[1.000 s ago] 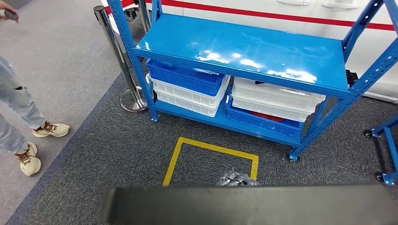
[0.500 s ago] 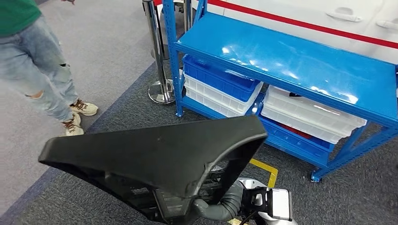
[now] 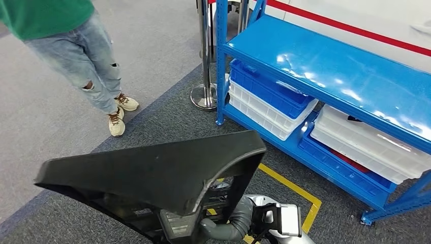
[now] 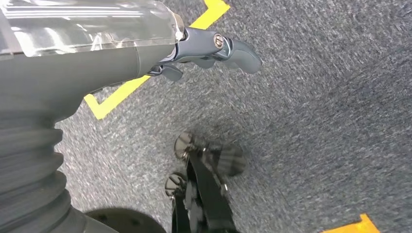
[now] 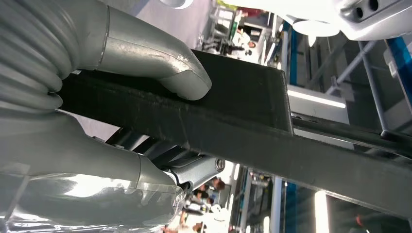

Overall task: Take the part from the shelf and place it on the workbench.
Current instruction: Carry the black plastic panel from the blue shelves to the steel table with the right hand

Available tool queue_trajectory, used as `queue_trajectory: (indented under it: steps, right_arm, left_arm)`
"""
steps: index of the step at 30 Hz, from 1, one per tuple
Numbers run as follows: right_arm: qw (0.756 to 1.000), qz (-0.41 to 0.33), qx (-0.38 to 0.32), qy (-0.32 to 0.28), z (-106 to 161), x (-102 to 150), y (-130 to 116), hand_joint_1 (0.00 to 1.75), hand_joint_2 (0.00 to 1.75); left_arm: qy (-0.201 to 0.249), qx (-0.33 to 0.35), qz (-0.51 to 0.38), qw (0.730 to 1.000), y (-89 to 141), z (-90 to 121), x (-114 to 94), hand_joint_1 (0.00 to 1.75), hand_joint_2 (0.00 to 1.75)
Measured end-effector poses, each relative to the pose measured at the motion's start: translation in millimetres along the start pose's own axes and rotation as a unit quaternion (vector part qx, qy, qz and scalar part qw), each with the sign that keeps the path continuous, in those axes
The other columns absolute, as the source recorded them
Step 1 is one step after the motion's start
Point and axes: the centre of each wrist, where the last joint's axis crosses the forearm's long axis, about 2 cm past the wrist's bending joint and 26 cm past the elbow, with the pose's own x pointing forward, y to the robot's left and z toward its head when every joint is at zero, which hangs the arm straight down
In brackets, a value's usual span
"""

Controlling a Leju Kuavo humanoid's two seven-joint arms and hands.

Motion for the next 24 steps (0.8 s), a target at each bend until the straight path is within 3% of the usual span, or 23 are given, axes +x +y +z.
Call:
queue_trajectory:
  steps: [24]
  right_arm:
    - [0.999,-0.022,0.023,0.006,-23.4,-18.7,2.5,1.75,1.75]
  left_arm:
    - [-0.005,-0.01,-0.003,1.0,22.9,-4.7,4.6,0.0,1.75]
